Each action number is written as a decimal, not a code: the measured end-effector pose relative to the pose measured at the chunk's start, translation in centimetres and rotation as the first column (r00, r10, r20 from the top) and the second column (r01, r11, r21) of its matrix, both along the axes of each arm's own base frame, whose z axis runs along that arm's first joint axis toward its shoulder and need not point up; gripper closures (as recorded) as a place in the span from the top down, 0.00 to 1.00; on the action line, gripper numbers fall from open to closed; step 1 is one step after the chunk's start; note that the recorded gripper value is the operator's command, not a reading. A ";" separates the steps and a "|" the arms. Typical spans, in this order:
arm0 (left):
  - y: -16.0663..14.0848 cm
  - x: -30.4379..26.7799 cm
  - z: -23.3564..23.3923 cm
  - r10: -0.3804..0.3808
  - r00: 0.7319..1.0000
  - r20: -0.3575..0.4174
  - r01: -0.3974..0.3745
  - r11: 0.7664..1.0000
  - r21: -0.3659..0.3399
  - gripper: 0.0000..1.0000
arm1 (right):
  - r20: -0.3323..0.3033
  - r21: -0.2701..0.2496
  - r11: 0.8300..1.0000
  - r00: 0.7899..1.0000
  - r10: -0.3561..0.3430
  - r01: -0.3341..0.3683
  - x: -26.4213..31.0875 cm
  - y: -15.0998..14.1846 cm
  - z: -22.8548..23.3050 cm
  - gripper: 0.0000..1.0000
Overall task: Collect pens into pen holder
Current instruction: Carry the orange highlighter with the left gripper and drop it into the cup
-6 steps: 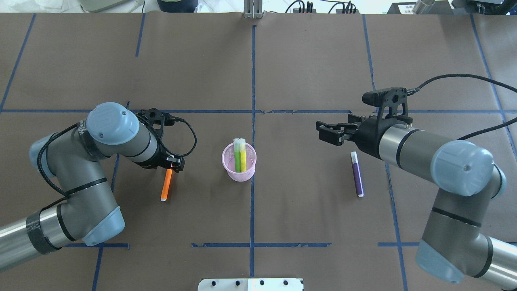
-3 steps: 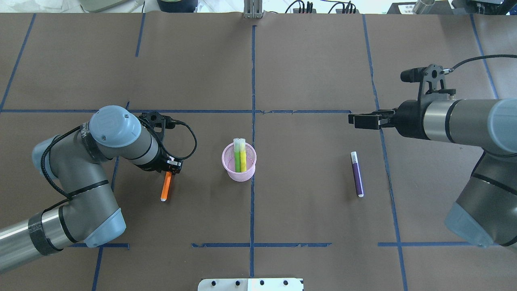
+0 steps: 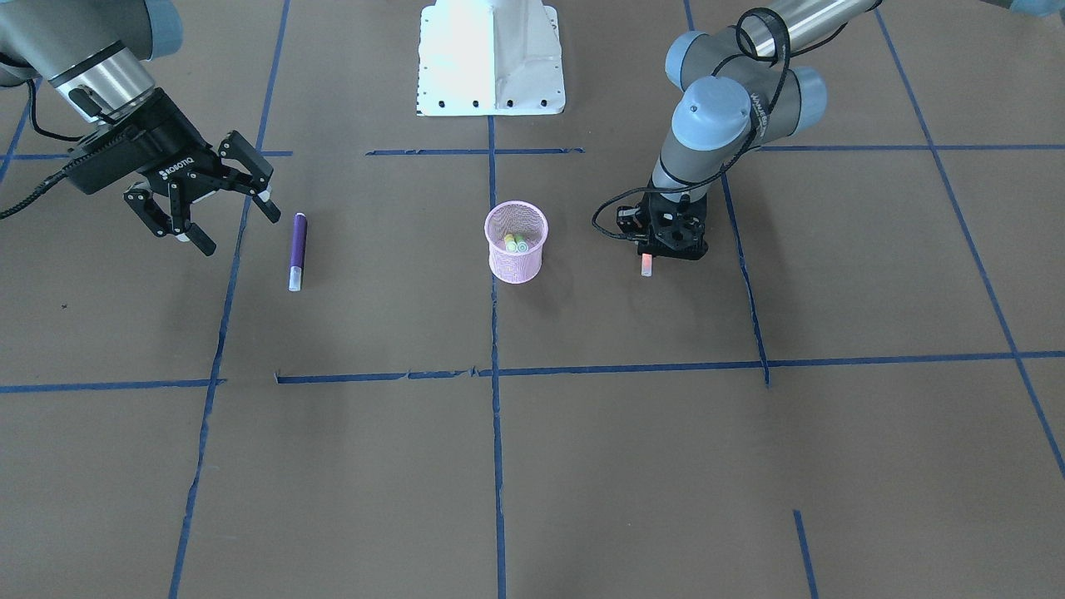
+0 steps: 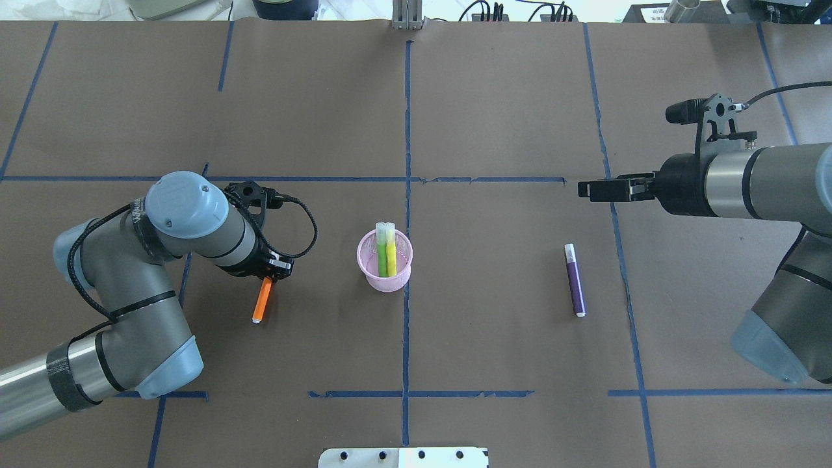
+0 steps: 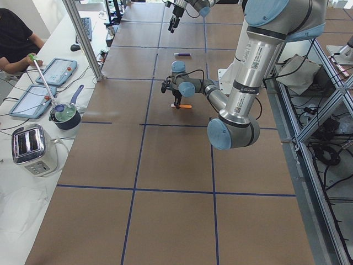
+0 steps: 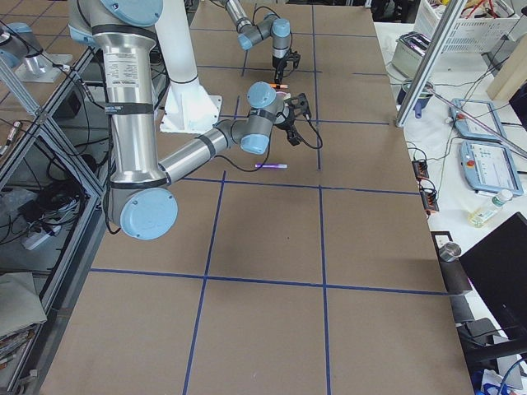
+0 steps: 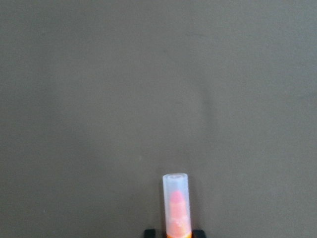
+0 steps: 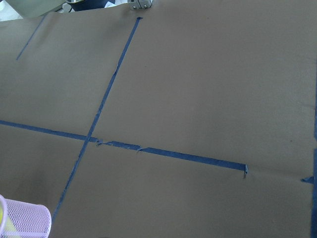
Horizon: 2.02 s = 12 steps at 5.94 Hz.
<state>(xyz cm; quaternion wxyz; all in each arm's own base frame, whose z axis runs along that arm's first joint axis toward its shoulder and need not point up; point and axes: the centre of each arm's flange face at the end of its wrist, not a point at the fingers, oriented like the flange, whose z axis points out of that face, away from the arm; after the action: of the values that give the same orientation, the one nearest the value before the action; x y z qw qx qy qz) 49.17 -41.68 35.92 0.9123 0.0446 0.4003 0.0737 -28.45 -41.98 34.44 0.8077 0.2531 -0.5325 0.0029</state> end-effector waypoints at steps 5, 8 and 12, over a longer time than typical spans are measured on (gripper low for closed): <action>0.9 -3.6 -16.3 -0.199 0.942 -0.271 0.261 0.941 0.214 0.00 | -0.037 -0.201 0.976 0.995 -0.097 0.088 4.6 -2.4 2.2 0.98; 6.7 -0.5 -19.3 -0.370 0.789 -0.491 0.548 0.786 0.288 0.02 | -0.050 -0.242 0.966 0.993 -0.106 0.091 4.7 -3.1 1.9 0.98; 8.5 4.0 -13.6 -0.453 0.672 -0.585 0.694 0.662 0.283 0.74 | -0.056 -0.246 0.966 0.993 -0.101 0.085 4.6 -3.4 2.4 0.99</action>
<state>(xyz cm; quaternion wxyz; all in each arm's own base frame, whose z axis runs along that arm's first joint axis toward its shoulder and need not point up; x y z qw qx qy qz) 53.16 -33.15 22.35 0.7191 0.4156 0.5382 -0.1433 -23.83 -45.39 36.88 0.8495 0.1269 -0.5117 0.0217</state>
